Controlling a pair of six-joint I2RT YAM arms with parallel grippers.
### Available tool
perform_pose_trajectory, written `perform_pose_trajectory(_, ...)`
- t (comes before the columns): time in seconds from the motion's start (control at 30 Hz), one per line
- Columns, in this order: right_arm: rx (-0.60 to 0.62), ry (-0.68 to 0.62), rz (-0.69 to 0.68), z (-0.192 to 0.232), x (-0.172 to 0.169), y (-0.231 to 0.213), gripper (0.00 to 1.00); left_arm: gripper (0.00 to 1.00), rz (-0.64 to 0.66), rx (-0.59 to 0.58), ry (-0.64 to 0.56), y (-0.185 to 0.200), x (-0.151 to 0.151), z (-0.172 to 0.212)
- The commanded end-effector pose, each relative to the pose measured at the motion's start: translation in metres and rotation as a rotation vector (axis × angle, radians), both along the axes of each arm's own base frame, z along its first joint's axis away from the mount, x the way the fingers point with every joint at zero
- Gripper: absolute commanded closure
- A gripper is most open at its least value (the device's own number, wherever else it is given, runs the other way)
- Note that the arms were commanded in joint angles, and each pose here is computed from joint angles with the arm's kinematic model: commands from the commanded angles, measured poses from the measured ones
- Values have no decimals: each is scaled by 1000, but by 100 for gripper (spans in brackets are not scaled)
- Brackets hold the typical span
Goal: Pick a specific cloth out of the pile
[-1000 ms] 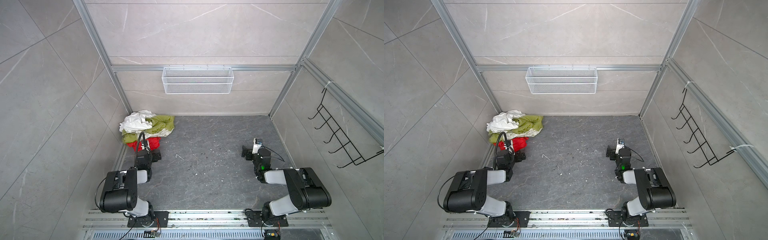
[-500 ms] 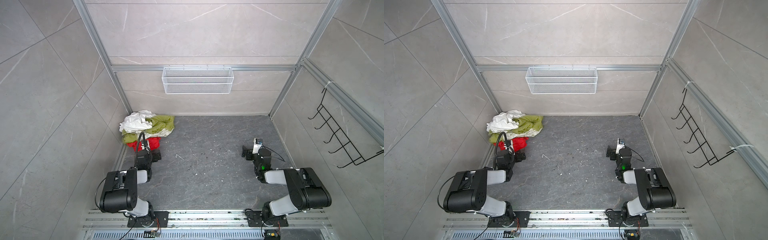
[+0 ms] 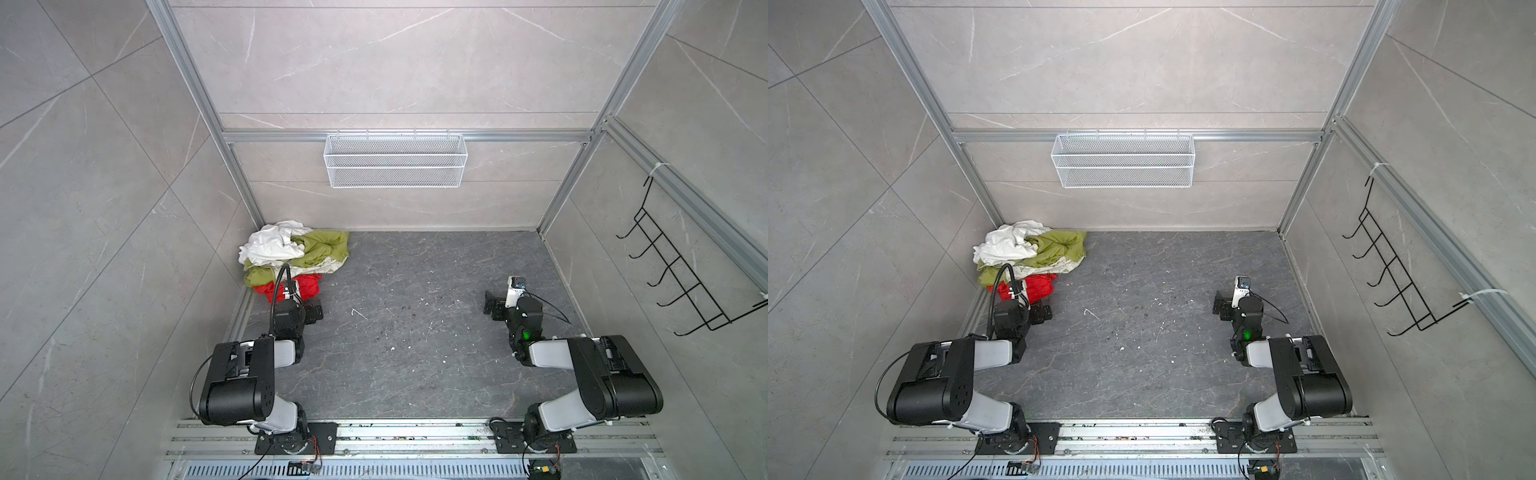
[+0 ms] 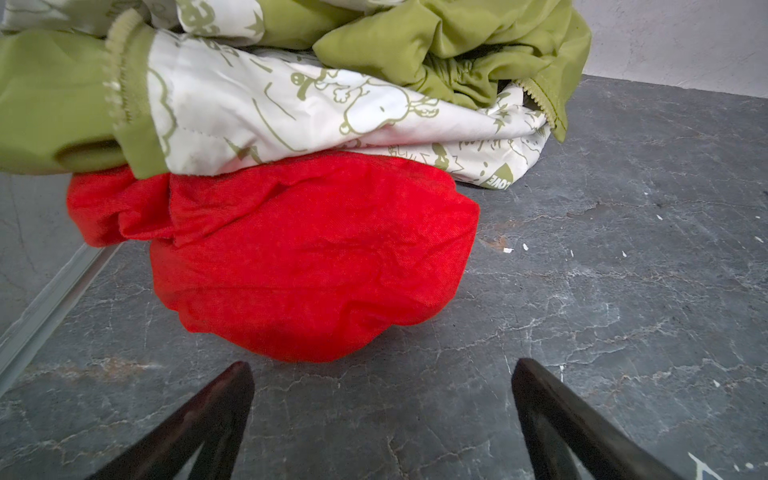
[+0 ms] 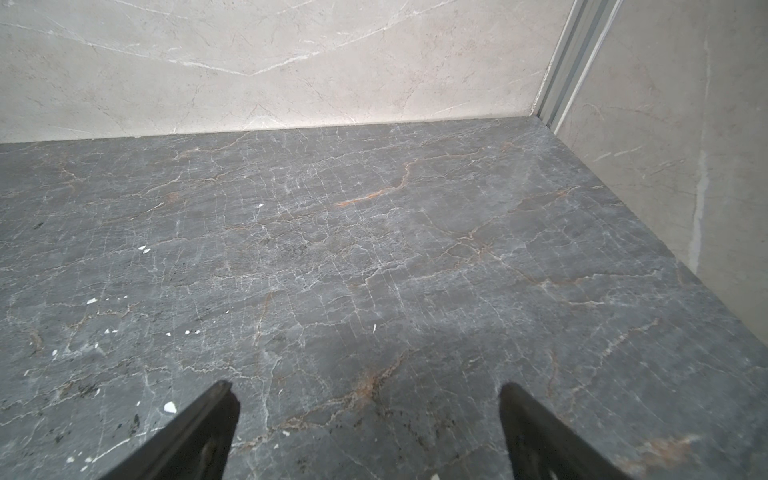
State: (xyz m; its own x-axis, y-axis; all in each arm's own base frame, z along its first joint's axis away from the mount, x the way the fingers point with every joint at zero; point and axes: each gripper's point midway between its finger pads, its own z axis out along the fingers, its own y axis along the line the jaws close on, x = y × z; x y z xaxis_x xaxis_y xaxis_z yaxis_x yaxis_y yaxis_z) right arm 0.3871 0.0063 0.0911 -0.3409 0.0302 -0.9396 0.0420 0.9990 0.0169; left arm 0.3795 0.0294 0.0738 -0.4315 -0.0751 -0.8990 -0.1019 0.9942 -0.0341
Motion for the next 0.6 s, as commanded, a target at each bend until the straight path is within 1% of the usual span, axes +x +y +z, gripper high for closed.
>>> perform_pose_trajectory(0.0,-6,-13,10,4,3,1,0,0,-10,25,-51,-1,6,12)
perform_pose_trajectory(0.57,-7,-12,9,4,3,0,0,0,-8,34,-50,-2,6,12)
